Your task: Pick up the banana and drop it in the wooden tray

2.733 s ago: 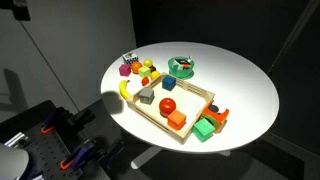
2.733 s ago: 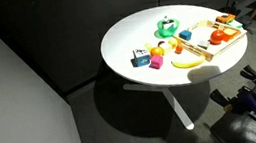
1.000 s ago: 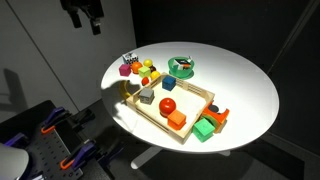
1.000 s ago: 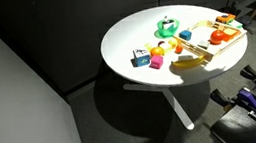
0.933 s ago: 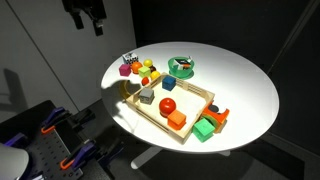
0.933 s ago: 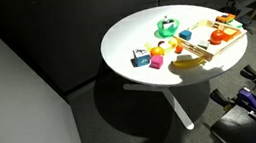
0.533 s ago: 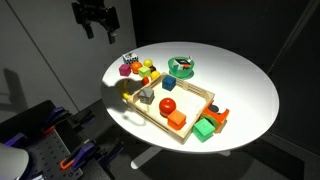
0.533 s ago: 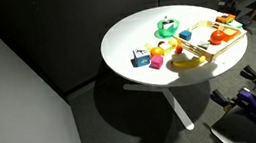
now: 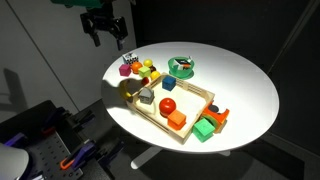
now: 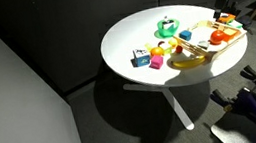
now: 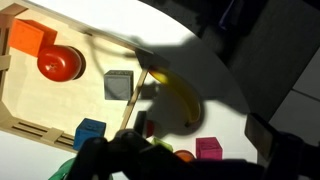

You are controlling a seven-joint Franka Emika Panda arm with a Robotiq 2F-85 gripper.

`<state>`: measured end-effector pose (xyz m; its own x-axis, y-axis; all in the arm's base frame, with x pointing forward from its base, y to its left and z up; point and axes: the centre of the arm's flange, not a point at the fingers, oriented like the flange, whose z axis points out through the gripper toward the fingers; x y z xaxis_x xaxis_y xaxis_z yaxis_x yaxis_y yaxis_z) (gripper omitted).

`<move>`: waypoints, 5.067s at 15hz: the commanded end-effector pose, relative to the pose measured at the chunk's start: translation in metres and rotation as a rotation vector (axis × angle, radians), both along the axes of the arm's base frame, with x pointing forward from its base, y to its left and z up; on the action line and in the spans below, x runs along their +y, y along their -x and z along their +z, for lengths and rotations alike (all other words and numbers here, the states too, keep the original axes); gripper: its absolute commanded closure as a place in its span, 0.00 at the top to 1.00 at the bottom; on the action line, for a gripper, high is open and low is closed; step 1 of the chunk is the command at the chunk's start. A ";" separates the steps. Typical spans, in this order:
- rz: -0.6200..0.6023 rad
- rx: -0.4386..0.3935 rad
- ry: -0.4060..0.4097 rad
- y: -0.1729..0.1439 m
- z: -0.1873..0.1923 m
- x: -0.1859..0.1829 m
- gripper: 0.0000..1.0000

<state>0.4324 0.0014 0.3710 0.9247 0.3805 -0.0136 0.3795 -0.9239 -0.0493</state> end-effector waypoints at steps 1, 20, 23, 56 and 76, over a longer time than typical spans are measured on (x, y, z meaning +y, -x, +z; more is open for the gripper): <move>0.000 0.000 0.000 0.000 0.000 0.000 1.00; 0.360 -0.009 0.030 -0.020 -0.099 0.017 1.00; 0.427 0.002 0.053 -0.023 -0.121 0.021 1.00; 0.656 0.000 0.086 -0.040 -0.233 0.067 1.00; 0.572 0.055 0.129 -0.050 -0.211 0.066 0.15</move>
